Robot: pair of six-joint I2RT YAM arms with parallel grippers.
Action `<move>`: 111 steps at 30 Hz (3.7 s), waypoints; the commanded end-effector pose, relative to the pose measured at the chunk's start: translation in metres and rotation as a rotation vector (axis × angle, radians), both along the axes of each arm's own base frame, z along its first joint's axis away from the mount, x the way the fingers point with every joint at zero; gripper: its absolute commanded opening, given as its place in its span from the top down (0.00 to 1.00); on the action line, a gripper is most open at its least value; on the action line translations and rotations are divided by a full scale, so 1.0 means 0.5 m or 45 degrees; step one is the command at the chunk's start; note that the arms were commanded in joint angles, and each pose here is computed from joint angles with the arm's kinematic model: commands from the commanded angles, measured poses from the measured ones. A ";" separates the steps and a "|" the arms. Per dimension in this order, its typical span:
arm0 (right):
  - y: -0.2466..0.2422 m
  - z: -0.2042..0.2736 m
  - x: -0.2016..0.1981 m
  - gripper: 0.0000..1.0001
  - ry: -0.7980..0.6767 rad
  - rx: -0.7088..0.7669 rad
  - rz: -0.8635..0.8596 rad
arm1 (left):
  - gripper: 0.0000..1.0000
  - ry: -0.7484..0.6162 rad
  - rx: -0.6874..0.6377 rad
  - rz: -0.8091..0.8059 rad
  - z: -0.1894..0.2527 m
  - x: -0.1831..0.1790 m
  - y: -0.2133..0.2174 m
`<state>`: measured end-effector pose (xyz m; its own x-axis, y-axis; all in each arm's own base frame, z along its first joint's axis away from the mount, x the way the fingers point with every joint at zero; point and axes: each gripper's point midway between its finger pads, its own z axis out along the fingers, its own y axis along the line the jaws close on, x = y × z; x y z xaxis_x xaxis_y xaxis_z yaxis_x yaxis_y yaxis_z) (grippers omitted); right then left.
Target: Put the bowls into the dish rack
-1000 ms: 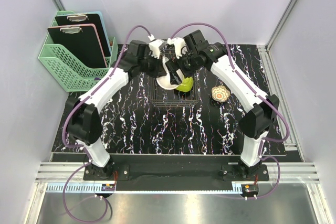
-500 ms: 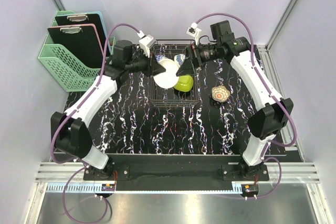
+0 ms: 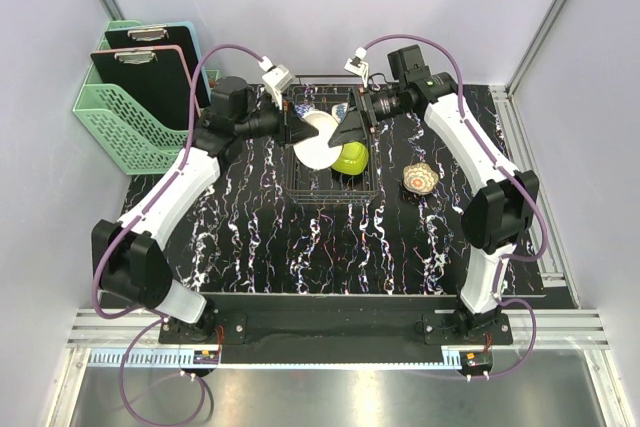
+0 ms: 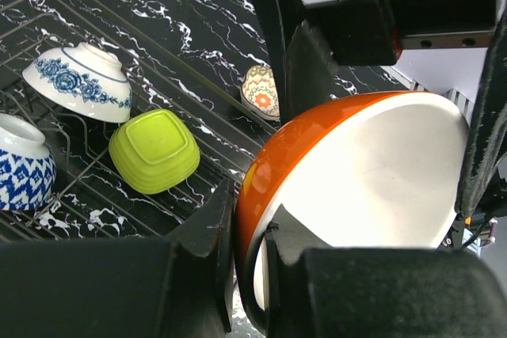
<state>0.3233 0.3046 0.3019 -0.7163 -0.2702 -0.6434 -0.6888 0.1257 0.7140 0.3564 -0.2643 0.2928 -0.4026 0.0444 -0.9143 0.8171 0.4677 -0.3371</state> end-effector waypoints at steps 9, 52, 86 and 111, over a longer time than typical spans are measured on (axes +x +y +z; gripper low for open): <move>0.004 0.085 -0.042 0.13 0.097 0.241 0.210 | 1.00 -0.135 -0.102 -0.051 0.072 -0.017 -0.010; 0.015 0.077 -0.050 1.00 0.150 0.258 0.254 | 0.34 -0.112 -0.029 0.021 0.042 0.007 -0.015; 0.007 -0.200 0.240 1.00 -0.823 -0.874 -0.283 | 0.01 0.032 0.076 0.710 -0.046 -0.017 0.475; 0.078 -0.321 0.220 1.00 -1.475 -1.220 0.303 | 0.01 0.047 0.082 0.770 -0.065 -0.047 0.520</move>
<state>0.4080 0.3510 0.1431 0.0648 -0.9031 -0.4244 -0.9356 0.0930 -0.3407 0.3364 -0.0030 0.2466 -0.4557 -0.1761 -0.8726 0.3443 0.8691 -0.3552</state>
